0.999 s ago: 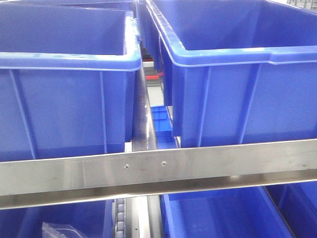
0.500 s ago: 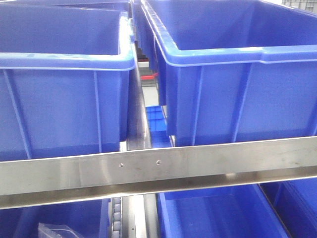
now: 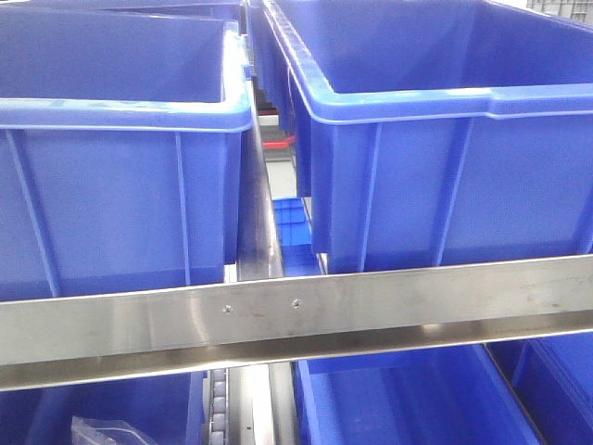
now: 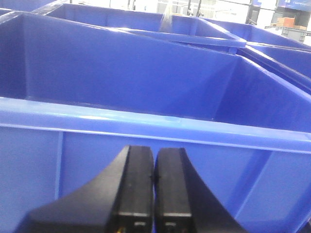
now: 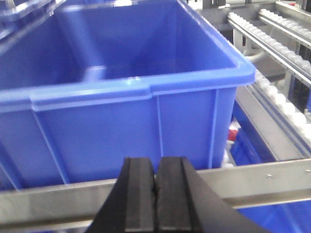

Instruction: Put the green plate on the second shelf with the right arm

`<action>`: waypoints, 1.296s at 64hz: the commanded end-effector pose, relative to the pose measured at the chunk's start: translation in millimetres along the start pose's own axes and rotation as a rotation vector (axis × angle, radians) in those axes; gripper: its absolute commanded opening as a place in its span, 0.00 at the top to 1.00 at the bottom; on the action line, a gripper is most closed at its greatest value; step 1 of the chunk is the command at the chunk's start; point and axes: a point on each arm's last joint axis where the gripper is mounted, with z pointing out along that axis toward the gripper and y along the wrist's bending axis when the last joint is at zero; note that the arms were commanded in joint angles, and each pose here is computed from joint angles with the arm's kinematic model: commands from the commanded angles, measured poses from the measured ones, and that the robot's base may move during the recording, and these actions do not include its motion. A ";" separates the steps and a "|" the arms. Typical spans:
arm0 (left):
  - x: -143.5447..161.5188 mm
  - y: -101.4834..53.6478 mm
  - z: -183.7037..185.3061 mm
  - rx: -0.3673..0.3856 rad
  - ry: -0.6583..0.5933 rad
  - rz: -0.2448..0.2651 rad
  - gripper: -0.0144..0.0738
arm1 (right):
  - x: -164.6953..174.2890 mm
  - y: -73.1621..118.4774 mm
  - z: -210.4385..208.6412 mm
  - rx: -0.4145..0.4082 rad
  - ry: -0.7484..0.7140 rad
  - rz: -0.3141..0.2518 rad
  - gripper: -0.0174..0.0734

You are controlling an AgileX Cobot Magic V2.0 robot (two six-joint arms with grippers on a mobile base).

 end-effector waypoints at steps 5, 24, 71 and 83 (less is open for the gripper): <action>4.9 0.5 -0.3 0.013 -0.063 -0.012 0.69 | -11.7 -1.5 -0.2 0.028 -0.065 -0.103 0.76; 4.9 0.5 -0.3 0.013 -0.063 -0.012 0.69 | -14.0 -1.6 -0.3 0.026 -0.091 -0.026 0.76; 4.9 0.5 -0.3 0.013 -0.063 -0.012 0.69 | -13.7 0.6 -0.3 -0.009 -0.087 -0.051 0.76; 4.9 0.5 -0.3 0.013 -0.063 -0.012 0.69 | -13.7 0.6 -0.3 -0.009 -0.087 -0.051 0.76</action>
